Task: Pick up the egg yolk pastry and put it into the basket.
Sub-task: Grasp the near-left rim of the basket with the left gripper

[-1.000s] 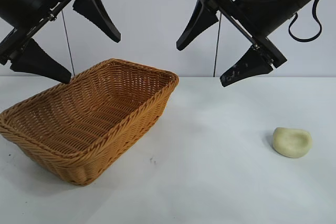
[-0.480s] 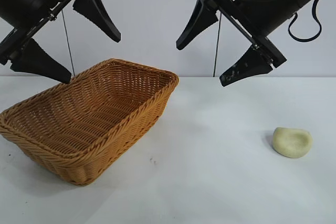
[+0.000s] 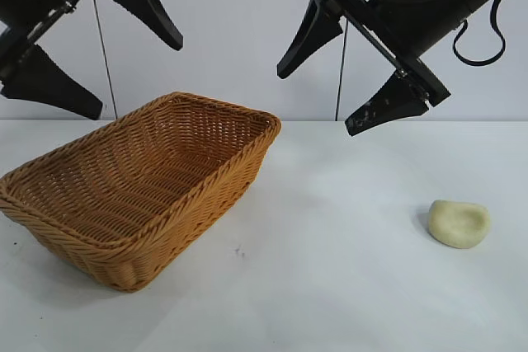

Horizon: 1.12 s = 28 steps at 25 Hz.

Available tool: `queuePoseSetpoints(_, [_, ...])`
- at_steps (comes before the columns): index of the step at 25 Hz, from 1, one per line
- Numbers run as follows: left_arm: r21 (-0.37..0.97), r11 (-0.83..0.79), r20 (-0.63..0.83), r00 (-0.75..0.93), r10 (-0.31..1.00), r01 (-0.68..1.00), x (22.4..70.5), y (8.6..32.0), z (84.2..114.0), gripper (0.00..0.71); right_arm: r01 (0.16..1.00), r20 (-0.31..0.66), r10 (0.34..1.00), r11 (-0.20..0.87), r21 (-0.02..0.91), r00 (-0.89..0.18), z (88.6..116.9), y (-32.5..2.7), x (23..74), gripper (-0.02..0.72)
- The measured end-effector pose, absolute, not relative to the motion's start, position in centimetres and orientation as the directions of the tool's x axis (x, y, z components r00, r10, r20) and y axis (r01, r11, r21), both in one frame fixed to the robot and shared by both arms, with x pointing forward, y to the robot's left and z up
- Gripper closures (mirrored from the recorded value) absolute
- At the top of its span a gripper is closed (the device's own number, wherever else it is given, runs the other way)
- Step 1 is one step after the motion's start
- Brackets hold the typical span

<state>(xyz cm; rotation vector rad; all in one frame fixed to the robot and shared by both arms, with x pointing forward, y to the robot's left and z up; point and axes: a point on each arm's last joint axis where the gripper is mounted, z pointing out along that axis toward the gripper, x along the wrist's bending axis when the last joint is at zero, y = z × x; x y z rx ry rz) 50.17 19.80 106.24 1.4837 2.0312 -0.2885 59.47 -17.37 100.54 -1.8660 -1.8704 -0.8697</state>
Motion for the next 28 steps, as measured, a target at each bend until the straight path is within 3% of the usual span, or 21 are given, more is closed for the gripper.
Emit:
queuePoseSetpoints(7, [0.157,0.467,-0.509,-0.333,0.793,0.87,48.5,19.4,105.4,0.018,0.983,0.643,0.763,-0.06,0.172,-0.065,100.5,-17.4,59.5,0.008])
queuePoseSetpoints(18, [0.102,0.724,-0.399,-0.639,0.658,0.682,50.4,20.0,102.4,0.018,0.983,0.643,0.763,-0.06,0.172,-0.065,100.5,-17.4,59.5,0.008])
queuePoseSetpoints(28, [0.08,0.756,-0.285,-0.712,0.641,0.649,51.7,19.9,99.0,0.018,0.981,0.64,0.766,-0.07,0.183,-0.065,100.5,-17.4,59.6,0.008])
